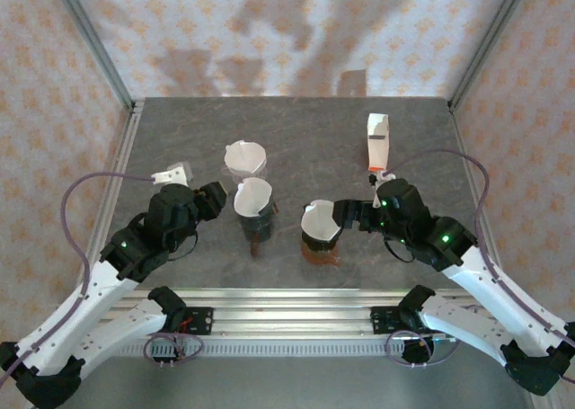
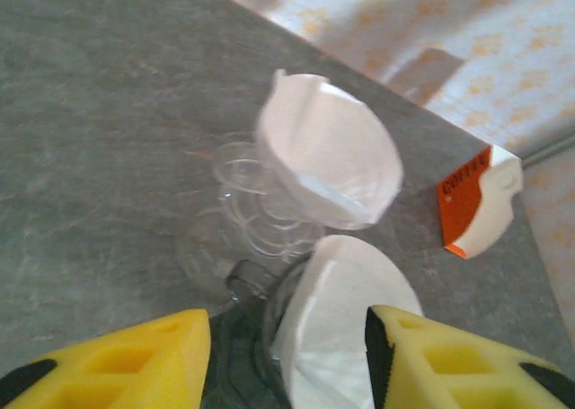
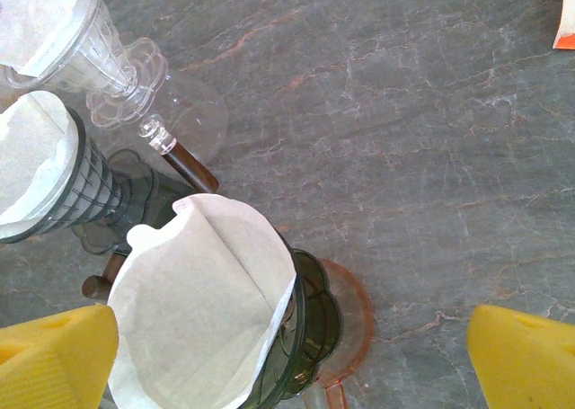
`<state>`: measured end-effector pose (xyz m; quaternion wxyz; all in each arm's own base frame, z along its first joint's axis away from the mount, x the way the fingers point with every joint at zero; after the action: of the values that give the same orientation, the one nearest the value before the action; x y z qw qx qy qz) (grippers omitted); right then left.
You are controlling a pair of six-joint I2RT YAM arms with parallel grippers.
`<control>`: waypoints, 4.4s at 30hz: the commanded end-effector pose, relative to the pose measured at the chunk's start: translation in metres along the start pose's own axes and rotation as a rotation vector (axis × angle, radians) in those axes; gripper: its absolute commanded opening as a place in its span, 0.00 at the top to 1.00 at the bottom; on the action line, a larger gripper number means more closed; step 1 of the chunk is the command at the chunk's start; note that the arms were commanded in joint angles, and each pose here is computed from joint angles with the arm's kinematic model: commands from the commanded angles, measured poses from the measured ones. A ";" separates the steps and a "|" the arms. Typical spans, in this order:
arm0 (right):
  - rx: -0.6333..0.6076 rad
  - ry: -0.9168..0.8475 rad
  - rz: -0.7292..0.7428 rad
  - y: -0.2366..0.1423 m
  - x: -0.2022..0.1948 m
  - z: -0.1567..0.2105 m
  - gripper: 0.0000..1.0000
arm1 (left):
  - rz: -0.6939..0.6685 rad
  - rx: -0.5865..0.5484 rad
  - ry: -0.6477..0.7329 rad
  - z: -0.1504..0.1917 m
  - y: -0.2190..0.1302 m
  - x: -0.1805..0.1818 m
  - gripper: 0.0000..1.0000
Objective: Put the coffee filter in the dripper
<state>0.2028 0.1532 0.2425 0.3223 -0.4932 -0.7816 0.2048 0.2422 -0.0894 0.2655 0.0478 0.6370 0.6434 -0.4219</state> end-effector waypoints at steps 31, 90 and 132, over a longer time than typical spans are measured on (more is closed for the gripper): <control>-0.170 0.045 0.323 0.003 -0.065 0.003 0.01 | -0.187 -0.083 -0.280 -0.008 0.071 0.104 0.23; -0.166 0.047 0.251 -0.003 -0.050 -0.006 0.01 | 0.337 0.240 -0.541 0.077 0.264 0.041 1.00; 0.242 0.320 0.072 0.032 -0.050 0.139 0.02 | -0.057 -0.139 -0.522 0.023 0.077 0.126 1.00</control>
<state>0.1437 0.1031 0.1055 0.4661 -0.5410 -0.6544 0.2484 0.2934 -0.0301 0.1688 0.2932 0.5252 0.6103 -0.5154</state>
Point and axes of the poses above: each hand's point on the last joint's axis, 136 mm out from that joint toward the fingers, its own y axis out along the fingers, its own x axis along the line the jaws close on, z = x × y, the point moved 1 cm from there along -y, back along the fingers, and after that the axes turned 7 degrees about -y, right-handed, at the moved point
